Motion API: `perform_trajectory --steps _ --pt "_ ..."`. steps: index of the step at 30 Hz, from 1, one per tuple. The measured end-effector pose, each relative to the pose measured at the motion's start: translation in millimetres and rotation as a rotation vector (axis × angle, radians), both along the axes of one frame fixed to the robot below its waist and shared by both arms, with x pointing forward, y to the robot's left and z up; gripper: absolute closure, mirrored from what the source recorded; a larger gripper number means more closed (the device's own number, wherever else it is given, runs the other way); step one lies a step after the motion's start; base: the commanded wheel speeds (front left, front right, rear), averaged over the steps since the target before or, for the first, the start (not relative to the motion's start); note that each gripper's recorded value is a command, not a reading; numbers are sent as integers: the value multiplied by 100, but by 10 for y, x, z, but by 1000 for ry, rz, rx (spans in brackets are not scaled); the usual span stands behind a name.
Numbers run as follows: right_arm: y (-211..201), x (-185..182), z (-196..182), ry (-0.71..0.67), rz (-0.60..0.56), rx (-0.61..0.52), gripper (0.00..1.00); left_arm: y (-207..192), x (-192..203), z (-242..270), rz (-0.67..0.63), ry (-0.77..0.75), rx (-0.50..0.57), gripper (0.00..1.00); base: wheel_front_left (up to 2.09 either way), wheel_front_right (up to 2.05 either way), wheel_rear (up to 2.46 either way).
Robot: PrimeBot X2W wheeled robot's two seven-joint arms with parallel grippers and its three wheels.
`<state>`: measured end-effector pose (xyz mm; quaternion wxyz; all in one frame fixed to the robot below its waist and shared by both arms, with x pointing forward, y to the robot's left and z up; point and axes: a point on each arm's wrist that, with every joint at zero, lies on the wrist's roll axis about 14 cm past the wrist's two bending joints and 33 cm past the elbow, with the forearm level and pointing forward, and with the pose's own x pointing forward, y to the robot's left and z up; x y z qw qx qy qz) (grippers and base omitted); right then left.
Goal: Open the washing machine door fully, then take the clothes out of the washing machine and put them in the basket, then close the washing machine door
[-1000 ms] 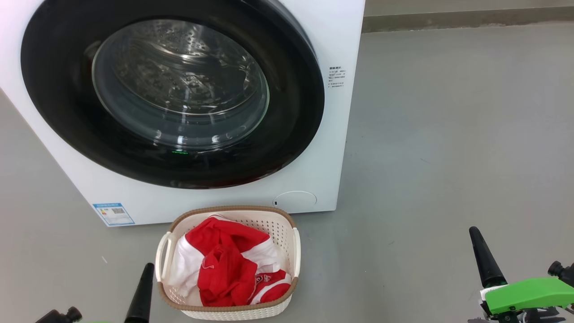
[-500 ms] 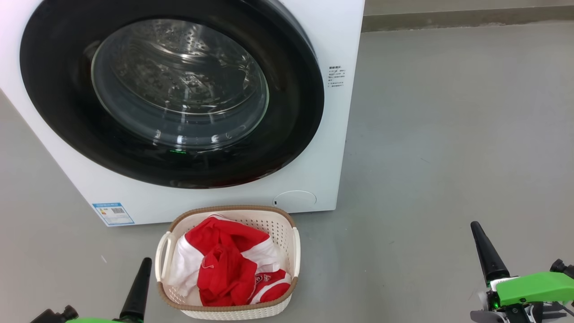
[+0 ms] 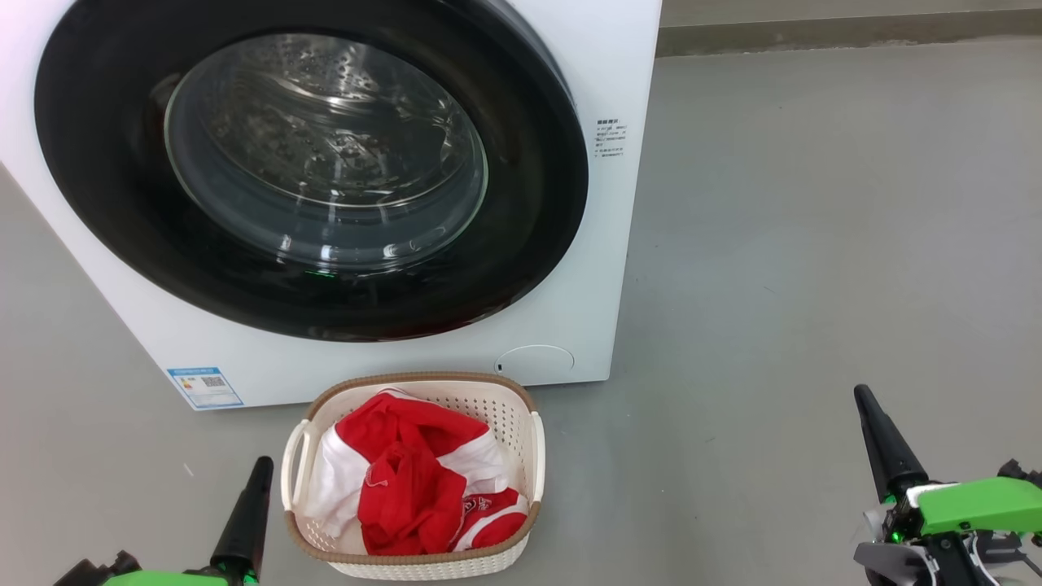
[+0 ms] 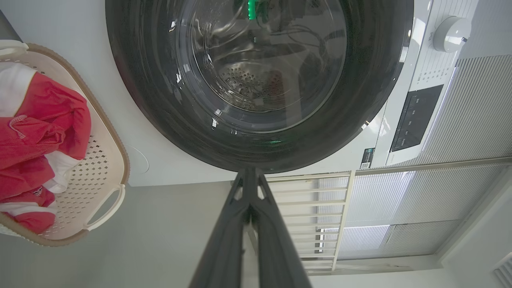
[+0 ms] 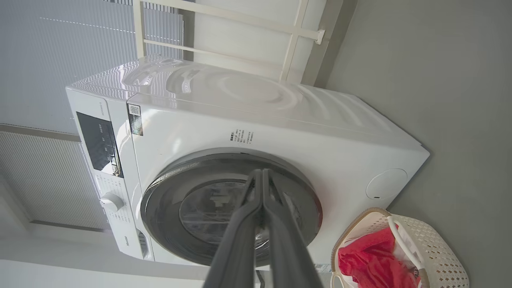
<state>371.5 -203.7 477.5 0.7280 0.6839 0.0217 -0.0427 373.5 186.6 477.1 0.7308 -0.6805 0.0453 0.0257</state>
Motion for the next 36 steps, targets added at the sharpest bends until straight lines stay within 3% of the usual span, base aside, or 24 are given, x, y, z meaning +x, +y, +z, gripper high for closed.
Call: perform_trajectory --steps 6,36 --pt "-5 34 41 -17 3 71 100 2 45 65 1 -25 -70 100 0 0 0" --pt "-14 48 59 -22 0 74 100 6 44 63 2 -25 -74 100 0 0 0"
